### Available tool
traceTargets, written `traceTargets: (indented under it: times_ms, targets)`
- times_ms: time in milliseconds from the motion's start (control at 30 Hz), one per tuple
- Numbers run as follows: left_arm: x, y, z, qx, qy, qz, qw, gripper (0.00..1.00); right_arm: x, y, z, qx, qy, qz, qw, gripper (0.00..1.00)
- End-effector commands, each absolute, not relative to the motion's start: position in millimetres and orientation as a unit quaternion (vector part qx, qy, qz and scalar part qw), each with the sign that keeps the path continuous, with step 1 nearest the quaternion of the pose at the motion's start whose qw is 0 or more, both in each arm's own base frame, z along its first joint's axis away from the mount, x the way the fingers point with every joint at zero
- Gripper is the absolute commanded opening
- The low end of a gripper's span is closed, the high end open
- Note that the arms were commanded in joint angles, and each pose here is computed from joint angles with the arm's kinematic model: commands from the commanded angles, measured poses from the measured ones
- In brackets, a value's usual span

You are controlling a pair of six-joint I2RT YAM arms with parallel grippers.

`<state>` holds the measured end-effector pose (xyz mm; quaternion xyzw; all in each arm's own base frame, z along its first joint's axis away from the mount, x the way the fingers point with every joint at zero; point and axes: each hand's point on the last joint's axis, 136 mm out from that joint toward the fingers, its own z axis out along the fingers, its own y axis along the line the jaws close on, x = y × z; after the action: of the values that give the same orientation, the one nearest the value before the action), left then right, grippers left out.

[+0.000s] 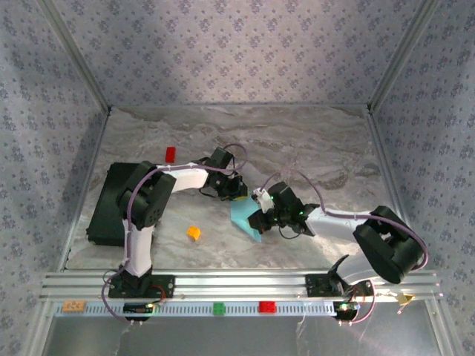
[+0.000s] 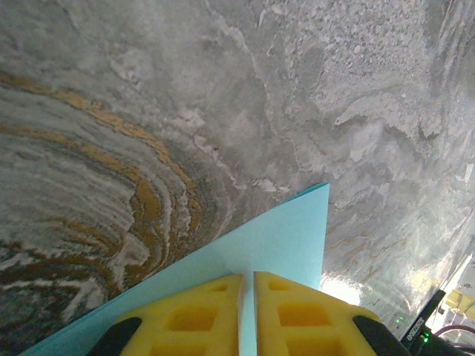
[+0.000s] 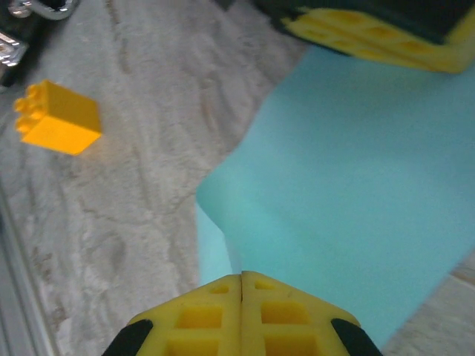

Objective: Fold a paper plane with a square sheet of paper (pick it up from the middle)
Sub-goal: Third fold the triangle at the center of the table.

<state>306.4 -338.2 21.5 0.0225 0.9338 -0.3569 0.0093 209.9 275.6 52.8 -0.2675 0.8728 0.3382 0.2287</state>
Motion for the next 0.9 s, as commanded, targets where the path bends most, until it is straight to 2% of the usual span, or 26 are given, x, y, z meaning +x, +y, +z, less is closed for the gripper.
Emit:
traceTargets:
  times_ms: [0, 233, 700, 867]
  targets:
    - [297.5, -331.9, 4.2, 0.025, 0.944, -0.329, -0.010, 0.12, 225.6, 263.0, 45.6, -0.244, 0.897, 0.285, 0.234, 0.02]
    - [297.6, -332.1, 6.7, 0.023, 0.943, -0.331, -0.008, 0.12, 233.8, 258.3, 42.7, -0.229, 0.907, 0.260, 0.238, 0.02]
    - [298.1, -333.2, 10.8, 0.024, 0.942, -0.334, -0.005, 0.11, 220.5, 255.9, 31.1, -0.235, 0.921, 0.251, 0.182, 0.01]
    - [297.2, -332.9, 10.9, 0.024, 0.942, -0.335, -0.007, 0.11, 223.6, 253.2, 29.7, -0.228, 0.925, 0.242, 0.186, 0.01]
